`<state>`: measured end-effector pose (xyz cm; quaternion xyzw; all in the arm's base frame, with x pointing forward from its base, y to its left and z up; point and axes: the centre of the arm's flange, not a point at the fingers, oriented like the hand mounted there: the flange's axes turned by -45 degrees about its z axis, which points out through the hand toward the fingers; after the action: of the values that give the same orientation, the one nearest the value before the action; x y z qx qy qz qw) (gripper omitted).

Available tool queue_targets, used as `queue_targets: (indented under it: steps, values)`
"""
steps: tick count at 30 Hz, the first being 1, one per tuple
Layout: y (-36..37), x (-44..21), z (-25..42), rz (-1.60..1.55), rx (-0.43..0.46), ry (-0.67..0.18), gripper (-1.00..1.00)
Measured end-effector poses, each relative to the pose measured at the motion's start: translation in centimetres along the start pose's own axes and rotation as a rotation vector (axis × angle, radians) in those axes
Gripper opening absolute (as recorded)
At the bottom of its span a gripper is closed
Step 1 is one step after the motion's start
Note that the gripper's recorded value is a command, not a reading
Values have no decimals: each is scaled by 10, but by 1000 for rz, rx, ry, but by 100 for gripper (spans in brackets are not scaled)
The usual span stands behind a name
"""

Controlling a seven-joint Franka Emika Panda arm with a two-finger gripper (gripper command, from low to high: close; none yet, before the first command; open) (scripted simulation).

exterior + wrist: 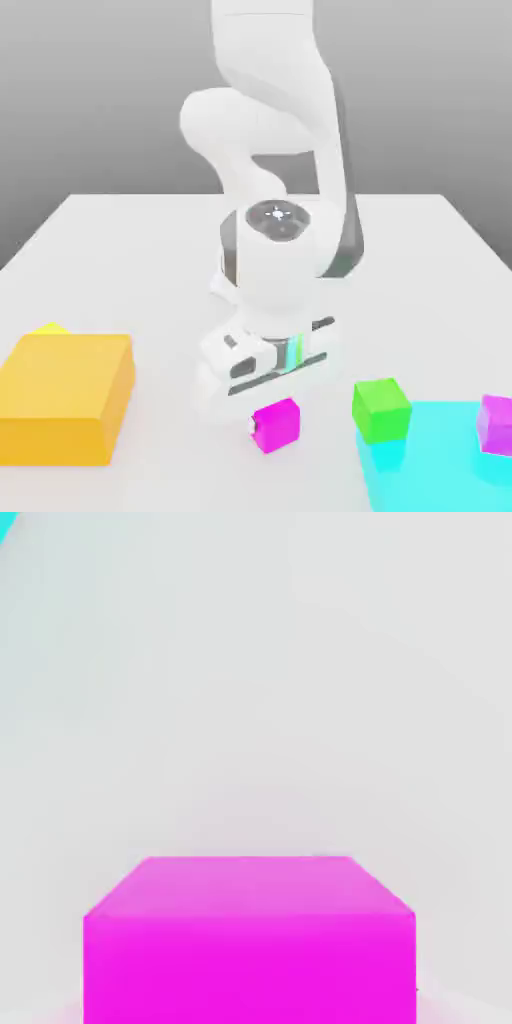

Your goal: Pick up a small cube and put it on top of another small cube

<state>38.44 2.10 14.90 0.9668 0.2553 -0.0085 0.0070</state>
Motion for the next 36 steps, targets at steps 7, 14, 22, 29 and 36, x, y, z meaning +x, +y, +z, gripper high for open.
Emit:
queue_targets:
  steps: [7, 14, 22, 29, 36]
  values:
    - [1, 0, -24, 1, 0, -4, -100]
    - [-1, -4, -47, 4, 8, 16, -100]
    - [10, 45, -58, 294, 49, 41, -100]
    - [-11, 117, -82, 479, 74, 38, -100]
    - [-97, 165, -124, 255, 45, 26, -100]
